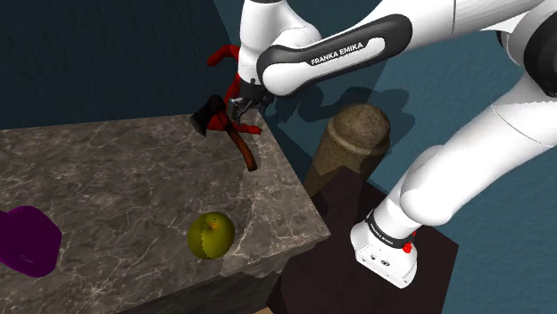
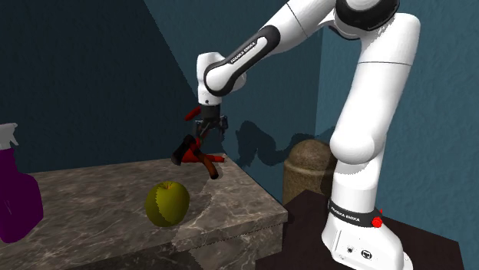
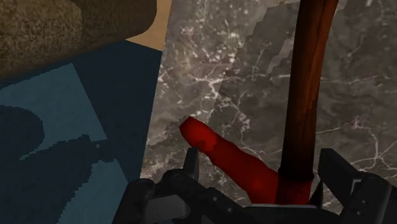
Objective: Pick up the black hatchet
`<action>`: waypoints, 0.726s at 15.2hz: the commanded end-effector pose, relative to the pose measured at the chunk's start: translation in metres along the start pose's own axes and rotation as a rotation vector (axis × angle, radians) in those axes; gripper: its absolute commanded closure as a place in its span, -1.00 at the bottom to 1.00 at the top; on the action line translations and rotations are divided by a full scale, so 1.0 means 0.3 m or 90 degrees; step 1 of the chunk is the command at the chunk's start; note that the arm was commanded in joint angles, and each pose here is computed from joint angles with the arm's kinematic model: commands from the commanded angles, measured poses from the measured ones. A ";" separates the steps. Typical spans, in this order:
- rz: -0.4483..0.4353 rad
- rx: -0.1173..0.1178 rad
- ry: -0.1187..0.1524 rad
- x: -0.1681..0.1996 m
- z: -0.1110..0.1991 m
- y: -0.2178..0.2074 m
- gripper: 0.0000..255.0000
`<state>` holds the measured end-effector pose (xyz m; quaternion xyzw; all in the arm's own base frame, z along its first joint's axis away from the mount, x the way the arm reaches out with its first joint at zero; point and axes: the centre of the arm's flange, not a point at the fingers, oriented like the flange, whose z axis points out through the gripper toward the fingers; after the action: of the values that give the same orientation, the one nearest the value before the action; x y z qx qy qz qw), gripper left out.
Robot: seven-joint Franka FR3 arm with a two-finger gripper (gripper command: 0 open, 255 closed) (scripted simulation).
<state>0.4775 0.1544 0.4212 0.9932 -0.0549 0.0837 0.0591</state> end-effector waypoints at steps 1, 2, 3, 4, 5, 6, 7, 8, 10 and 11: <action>0.005 -0.001 0.009 0.046 0.043 -0.072 -1.00; 0.007 -0.002 0.013 0.067 0.064 -0.103 -1.00; 0.009 -0.003 0.017 0.088 0.084 -0.135 -1.00; 0.010 -0.004 0.018 0.096 0.092 -0.146 -1.00; 0.010 -0.004 0.018 0.093 0.109 -0.148 -1.00; 0.010 -0.004 0.018 0.090 0.126 -0.150 -1.00; 0.010 -0.004 0.018 0.087 0.144 -0.152 -1.00; 0.010 -0.004 0.018 0.084 0.161 -0.153 -1.00; 0.010 -0.004 0.018 0.078 0.195 -0.157 -1.00; 0.010 -0.004 0.018 0.073 0.222 -0.160 -1.00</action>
<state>0.5158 0.1911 0.3615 0.9913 -0.0619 0.0980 0.0623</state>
